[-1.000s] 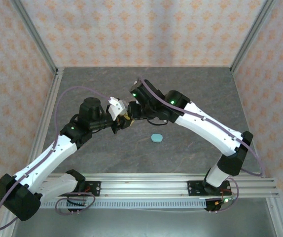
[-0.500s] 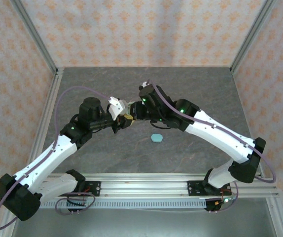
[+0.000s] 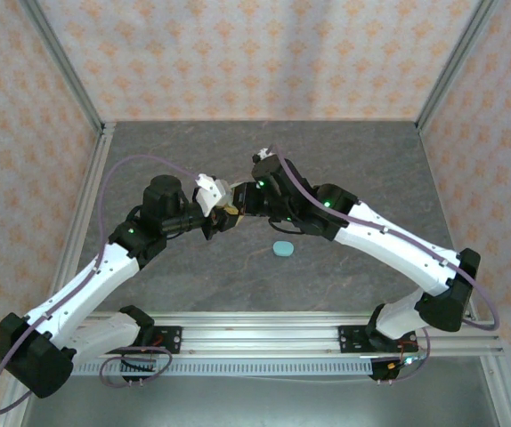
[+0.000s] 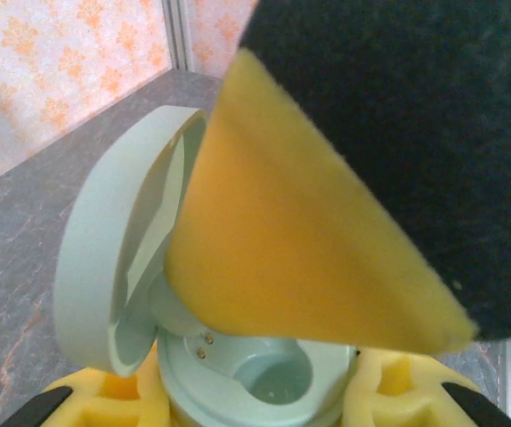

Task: Insert the wireless bluetooth earbuds into the charging case

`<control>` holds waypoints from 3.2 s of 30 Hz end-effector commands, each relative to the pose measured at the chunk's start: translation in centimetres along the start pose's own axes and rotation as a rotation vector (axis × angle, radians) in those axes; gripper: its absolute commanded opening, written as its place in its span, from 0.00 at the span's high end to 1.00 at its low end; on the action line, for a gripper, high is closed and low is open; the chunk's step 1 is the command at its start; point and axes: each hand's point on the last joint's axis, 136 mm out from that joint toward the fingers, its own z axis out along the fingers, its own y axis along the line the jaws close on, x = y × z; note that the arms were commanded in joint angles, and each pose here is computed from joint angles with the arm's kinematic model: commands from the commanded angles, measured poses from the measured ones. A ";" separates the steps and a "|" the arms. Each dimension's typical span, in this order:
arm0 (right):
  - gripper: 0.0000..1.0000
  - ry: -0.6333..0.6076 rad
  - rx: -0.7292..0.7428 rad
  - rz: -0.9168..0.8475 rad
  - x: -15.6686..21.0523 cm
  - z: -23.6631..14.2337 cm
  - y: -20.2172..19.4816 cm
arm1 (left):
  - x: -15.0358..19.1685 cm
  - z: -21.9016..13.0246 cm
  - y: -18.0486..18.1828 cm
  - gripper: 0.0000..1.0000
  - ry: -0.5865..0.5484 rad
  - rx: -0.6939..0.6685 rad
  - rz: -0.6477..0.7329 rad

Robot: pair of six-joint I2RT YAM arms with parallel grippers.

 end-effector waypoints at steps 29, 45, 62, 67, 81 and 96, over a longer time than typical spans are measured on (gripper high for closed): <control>0.74 -0.023 -0.034 0.062 -0.2 -1.5 0.4 | -1.8 -0.3 -0.1 0.91 -0.061 -0.001 0.023; 0.74 0.026 0.016 0.041 0.3 -0.5 0.2 | -1.7 -0.3 -0.2 0.91 -0.059 0.003 0.020; 0.89 0.047 0.005 0.051 0.1 -0.7 0.9 | -1.7 -0.3 -0.2 0.91 -0.061 0.001 0.023; 0.88 0.064 -0.002 0.064 0.3 -0.9 1.2 | -1.7 -0.3 -0.2 0.91 -0.060 0.001 0.022; 0.85 0.066 0.052 0.041 0.7 0.3 0.0 | -1.8 -0.4 -0.2 0.91 -0.063 0.000 0.026; 0.65 0.001 0.019 0.045 -0.7 -2.0 0.5 | -1.8 -0.2 -0.1 0.91 -0.062 -0.001 0.025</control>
